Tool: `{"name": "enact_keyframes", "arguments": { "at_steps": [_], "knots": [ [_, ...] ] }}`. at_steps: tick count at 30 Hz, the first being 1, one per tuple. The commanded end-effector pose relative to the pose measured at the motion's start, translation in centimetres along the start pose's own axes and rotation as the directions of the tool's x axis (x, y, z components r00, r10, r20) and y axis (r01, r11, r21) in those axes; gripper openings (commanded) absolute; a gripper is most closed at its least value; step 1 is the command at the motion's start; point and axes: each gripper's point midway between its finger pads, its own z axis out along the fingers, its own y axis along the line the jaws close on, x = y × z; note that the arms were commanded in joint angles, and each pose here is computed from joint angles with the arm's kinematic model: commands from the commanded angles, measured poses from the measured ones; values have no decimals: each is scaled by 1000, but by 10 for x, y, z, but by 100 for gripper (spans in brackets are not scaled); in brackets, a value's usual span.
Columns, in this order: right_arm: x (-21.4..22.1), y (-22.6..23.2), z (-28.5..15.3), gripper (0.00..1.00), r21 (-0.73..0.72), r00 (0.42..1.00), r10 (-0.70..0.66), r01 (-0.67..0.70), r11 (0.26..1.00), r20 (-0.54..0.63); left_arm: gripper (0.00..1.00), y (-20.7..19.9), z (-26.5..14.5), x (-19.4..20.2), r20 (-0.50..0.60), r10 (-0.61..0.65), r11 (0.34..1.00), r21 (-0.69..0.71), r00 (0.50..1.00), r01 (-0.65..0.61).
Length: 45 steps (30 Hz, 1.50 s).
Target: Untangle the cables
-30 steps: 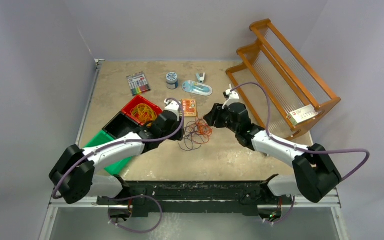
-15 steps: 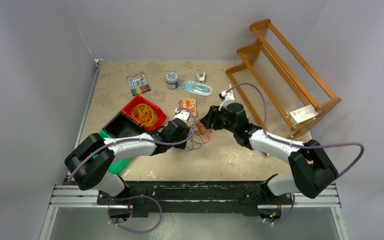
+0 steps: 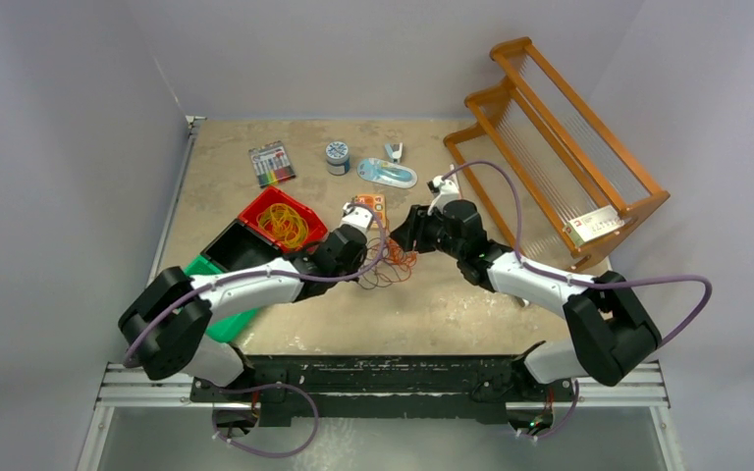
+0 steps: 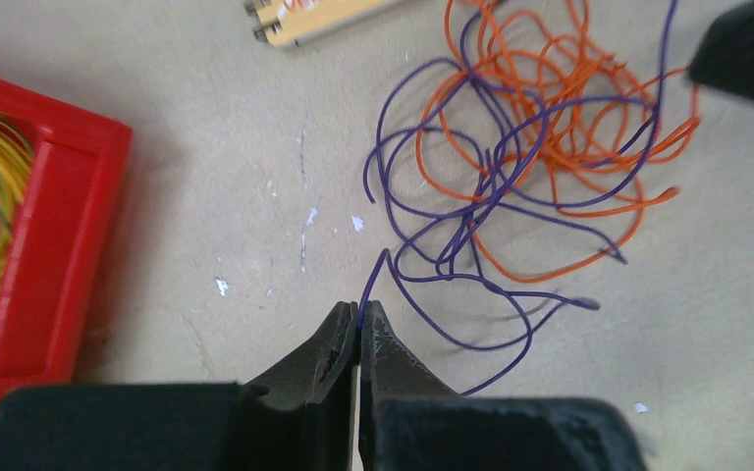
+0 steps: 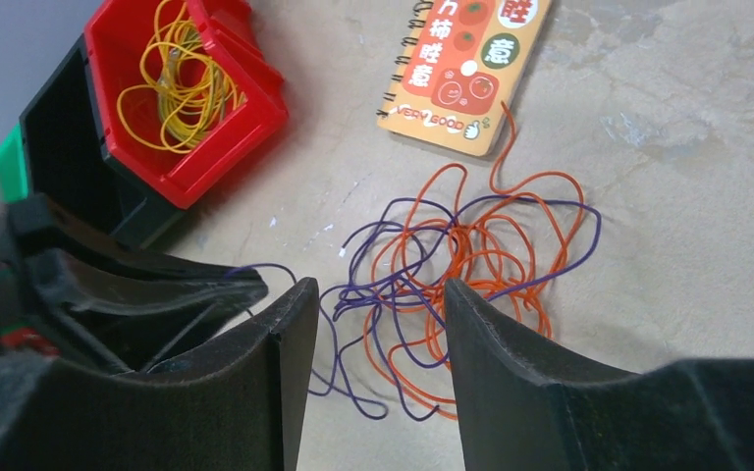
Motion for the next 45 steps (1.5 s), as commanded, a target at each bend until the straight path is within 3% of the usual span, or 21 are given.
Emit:
{"name": "enact_keyframes", "arguments": {
  "at_steps": [1,6,18,25,34,41,45],
  "knots": [
    [-39,36,-3,53,-136,990,-82,97,986,117,0,-2,-32,-65,159,-49,999,3,986,49],
    [-64,68,-12,55,-266,956,-165,229,936,240,0,5,-57,-102,217,-73,996,-33,973,82],
    [-85,105,-13,61,-402,914,-212,348,847,345,0,4,-99,-156,323,-84,996,3,943,88],
    [-74,127,4,64,-468,920,-227,361,806,320,0,2,-105,-168,342,-72,997,13,937,72],
    [-47,122,25,64,-491,950,-179,287,823,255,0,-3,-116,-180,365,-85,996,49,927,72],
    [-23,110,42,50,-501,971,-148,225,835,190,0,-1,-139,-204,424,-110,994,67,899,90],
    [-14,104,49,47,-496,977,-132,200,845,168,0,2,-156,-225,471,-123,992,69,873,102]
  ]
}}
